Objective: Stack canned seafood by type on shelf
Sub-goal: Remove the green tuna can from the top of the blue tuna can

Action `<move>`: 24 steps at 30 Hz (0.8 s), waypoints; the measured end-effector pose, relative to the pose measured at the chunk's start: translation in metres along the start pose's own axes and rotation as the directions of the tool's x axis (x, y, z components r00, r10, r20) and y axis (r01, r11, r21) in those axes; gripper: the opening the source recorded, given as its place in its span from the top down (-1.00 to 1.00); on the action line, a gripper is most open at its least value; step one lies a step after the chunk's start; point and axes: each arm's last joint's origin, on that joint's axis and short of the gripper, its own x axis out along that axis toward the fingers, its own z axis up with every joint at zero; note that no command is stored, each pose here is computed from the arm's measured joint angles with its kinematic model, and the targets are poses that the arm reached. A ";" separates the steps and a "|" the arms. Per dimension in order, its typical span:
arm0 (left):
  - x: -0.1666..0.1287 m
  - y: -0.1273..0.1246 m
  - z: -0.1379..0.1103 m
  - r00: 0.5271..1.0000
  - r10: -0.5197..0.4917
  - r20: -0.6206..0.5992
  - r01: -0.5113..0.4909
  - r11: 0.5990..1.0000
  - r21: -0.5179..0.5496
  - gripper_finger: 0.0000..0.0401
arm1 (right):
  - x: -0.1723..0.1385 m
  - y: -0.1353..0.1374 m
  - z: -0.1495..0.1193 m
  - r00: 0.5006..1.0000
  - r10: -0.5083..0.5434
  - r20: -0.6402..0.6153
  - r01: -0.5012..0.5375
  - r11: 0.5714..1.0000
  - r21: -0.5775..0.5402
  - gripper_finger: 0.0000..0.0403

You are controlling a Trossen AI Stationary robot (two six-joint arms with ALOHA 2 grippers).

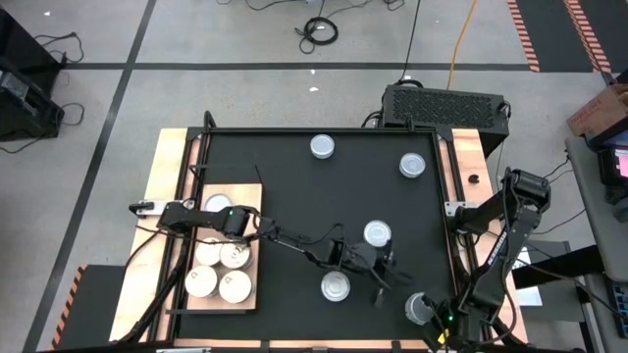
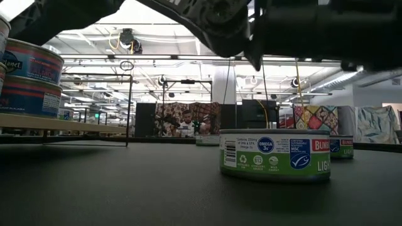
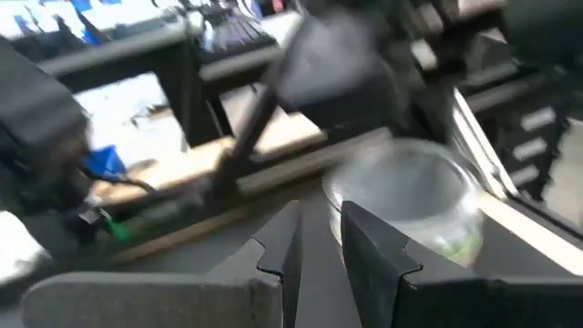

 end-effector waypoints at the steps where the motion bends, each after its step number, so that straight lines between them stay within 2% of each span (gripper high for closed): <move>1: 0.002 0.002 0.002 1.000 0.008 0.018 -0.008 1.000 0.001 0.60 | 0.000 0.000 0.000 1.000 0.000 0.000 0.000 1.000 0.002 1.00; 4: 0.010 0.001 0.002 1.000 -0.020 0.014 0.020 1.000 0.002 0.60 | 0.000 0.000 0.000 1.000 0.000 0.000 0.000 1.000 0.007 1.00; 10: 0.025 -0.008 -0.033 0.992 -0.065 -0.108 0.063 0.998 -0.015 0.60 | 0.000 -0.001 0.000 1.000 -0.006 0.006 0.005 0.999 0.044 1.00; 24: 0.027 -0.015 -0.030 0.993 -0.089 -0.077 0.089 0.996 -0.009 0.60 | 0.000 -0.004 0.003 0.998 -0.019 0.063 0.018 1.000 0.020 1.00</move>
